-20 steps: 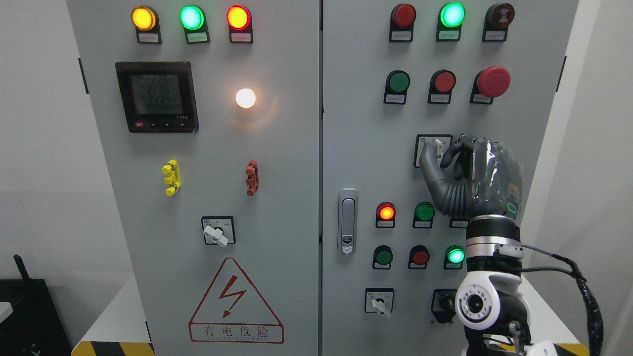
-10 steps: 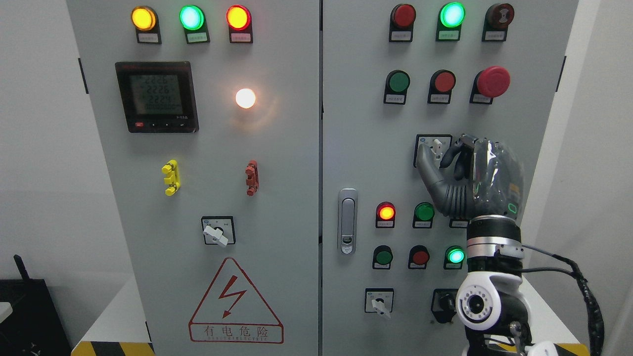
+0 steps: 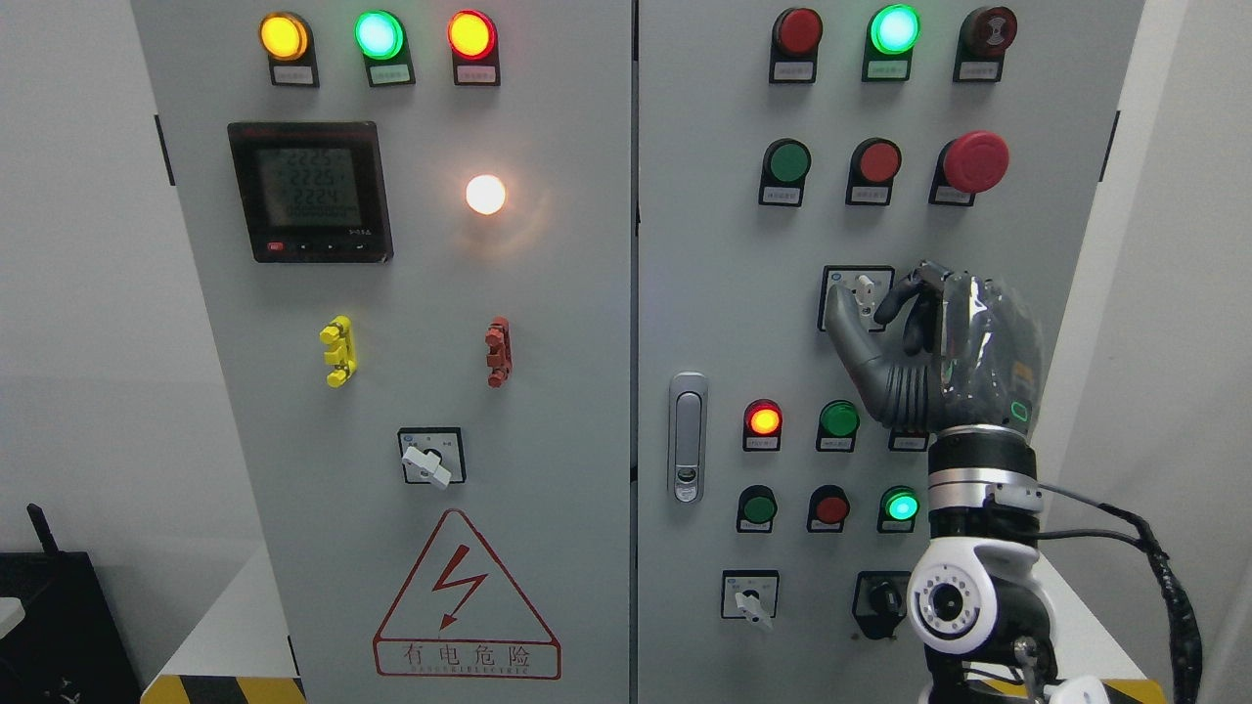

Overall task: Rotate and turn off gray switch
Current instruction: 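Open the right hand fingers to release the switch handle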

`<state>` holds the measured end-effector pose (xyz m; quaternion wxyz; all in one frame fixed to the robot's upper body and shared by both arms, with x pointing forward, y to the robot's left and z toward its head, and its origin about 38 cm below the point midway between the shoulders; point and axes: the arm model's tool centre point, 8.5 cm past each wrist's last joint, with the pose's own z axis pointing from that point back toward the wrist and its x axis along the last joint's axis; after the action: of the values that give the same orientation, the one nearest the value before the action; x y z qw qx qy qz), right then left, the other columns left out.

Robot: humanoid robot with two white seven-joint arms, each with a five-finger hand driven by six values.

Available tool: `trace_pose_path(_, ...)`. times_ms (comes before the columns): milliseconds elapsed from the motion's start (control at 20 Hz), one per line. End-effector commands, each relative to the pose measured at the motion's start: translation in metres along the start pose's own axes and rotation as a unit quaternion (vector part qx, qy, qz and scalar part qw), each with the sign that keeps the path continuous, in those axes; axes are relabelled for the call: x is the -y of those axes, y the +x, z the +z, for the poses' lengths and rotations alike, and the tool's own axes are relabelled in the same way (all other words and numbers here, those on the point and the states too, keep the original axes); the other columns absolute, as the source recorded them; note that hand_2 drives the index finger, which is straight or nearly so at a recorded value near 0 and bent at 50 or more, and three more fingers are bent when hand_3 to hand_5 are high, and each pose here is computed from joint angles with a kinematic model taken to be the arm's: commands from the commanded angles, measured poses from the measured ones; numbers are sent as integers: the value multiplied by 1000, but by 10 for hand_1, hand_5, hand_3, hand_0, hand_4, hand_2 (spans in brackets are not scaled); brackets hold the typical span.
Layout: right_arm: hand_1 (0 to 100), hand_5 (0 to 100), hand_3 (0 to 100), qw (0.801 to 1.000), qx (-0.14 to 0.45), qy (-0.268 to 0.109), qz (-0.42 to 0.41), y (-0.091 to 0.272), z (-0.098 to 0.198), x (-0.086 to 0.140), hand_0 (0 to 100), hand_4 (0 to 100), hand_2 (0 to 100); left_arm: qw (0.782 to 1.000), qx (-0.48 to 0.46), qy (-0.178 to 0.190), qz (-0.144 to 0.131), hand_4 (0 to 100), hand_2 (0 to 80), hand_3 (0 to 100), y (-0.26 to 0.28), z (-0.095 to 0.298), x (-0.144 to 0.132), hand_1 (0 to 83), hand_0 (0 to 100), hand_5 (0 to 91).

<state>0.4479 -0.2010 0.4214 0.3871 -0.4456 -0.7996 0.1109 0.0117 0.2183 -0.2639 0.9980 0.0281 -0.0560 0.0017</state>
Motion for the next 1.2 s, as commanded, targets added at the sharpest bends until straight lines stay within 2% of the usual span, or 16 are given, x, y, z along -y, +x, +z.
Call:
trace_pose_path(0, 293, 1000, 1000, 1000, 4, -13, 1, -3, 0, 10, 259, 1000, 674, 1000, 16, 1, 14, 0, 0, 0, 14, -1, 0, 389, 120, 0)
trace_pose_path(350, 266, 1000, 1000, 999, 25, -43, -8, -3, 1, 32, 265, 1000, 674, 1000, 16, 1, 14, 0, 0, 0, 14, -1, 0, 389, 120, 0)
trace_pose_path(550, 223, 1000, 989, 997, 59, -56, -13, 1, 14, 43, 264, 999, 668, 1000, 16, 1, 14, 0, 0, 0, 14, -1, 0, 389, 120, 0)
trace_pose_path(750, 206, 996, 1000, 993, 98, -65, -23, 0, 24, 53, 249, 1000, 581, 1000, 16, 2, 14, 0, 0, 0, 14, -2, -1, 389, 120, 0)
trace_pose_path(850, 199, 955, 1000, 991, 113, -69, -15, -6, 28, 60, 254, 983, 541, 1000, 16, 1, 14, 0, 0, 0, 14, -1, 0, 389, 120, 0)
trace_pose_path(950, 187, 894, 894, 988, 138, -64, -8, -8, 35, 60, 258, 866, 503, 1000, 16, 1, 14, 0, 0, 0, 14, -1, 0, 389, 120, 0)
trace_pose_path(1000, 168, 823, 820, 988, 142, -59, -6, -12, 40, 60, 263, 767, 479, 1000, 16, 1, 14, 0, 0, 0, 14, -1, 0, 389, 120, 0)
trace_pose_path(1050, 145, 690, 679, 988, 147, -52, -3, -15, 48, 60, 267, 643, 437, 1000, 16, 2, 14, 0, 0, 0, 14, -2, -1, 389, 120, 0)
trace_pose_path(1150, 100, 536, 525, 987, 152, -44, 1, -23, 62, 60, 268, 509, 372, 1000, 16, 1, 14, 0, 0, 0, 14, -1, 0, 389, 120, 0)
